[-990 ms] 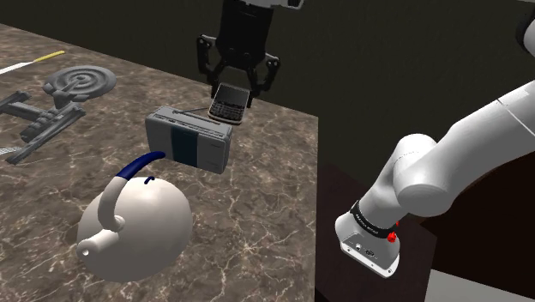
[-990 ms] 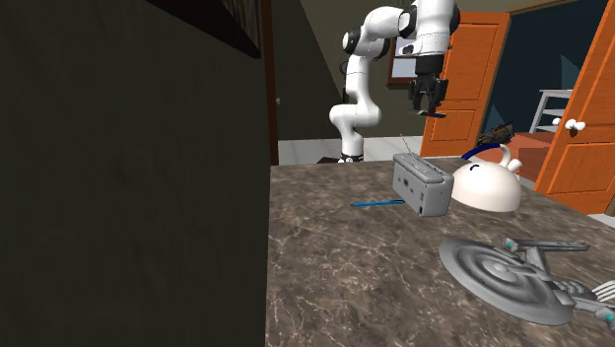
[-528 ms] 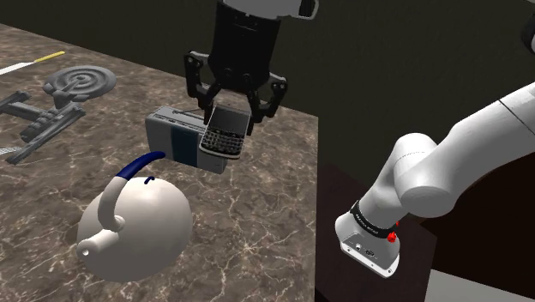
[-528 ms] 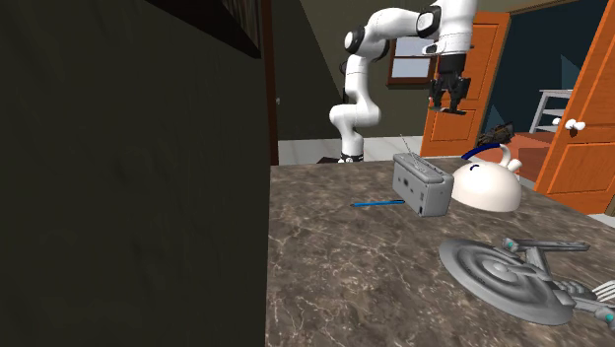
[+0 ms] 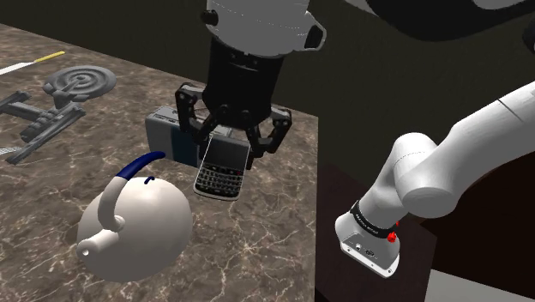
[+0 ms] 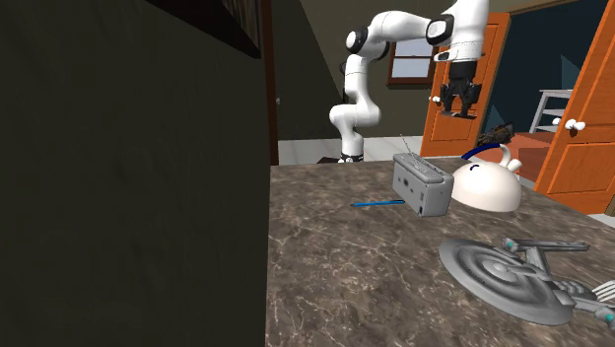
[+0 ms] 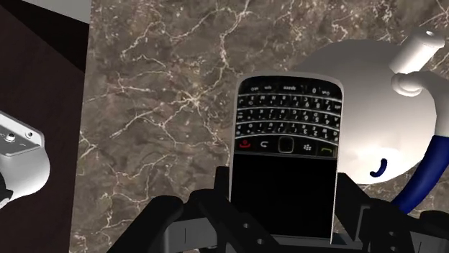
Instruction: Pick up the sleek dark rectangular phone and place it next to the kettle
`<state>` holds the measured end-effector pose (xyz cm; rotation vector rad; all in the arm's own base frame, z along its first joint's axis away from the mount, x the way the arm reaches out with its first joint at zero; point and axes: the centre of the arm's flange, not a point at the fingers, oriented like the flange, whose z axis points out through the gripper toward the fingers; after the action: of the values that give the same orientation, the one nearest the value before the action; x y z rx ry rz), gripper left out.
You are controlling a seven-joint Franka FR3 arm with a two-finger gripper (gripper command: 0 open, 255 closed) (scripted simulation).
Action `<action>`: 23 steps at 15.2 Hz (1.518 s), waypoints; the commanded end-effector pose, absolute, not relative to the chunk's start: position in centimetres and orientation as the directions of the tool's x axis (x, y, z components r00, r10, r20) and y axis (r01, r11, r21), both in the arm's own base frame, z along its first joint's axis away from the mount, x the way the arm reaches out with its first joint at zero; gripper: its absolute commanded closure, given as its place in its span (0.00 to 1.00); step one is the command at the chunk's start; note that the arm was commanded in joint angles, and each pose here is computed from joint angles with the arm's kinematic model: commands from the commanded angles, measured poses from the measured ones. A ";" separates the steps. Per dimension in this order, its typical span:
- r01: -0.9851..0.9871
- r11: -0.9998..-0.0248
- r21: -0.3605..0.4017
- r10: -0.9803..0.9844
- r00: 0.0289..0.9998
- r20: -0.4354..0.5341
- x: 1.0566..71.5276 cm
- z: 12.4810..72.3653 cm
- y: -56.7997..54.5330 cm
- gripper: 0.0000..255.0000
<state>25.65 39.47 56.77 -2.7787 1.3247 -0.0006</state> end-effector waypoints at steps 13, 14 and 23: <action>-0.776 -0.628 -0.058 -0.776 0.630 -0.027 25.6 49.4 39.6 1.00; -0.776 -0.628 -0.058 -0.776 0.630 -0.027 25.6 48.8 39.6 1.00; -0.776 -0.628 -0.058 -0.776 0.630 -0.027 25.6 44.1 39.6 1.00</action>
<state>25.57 39.65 44.72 -2.7784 1.3257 -0.0002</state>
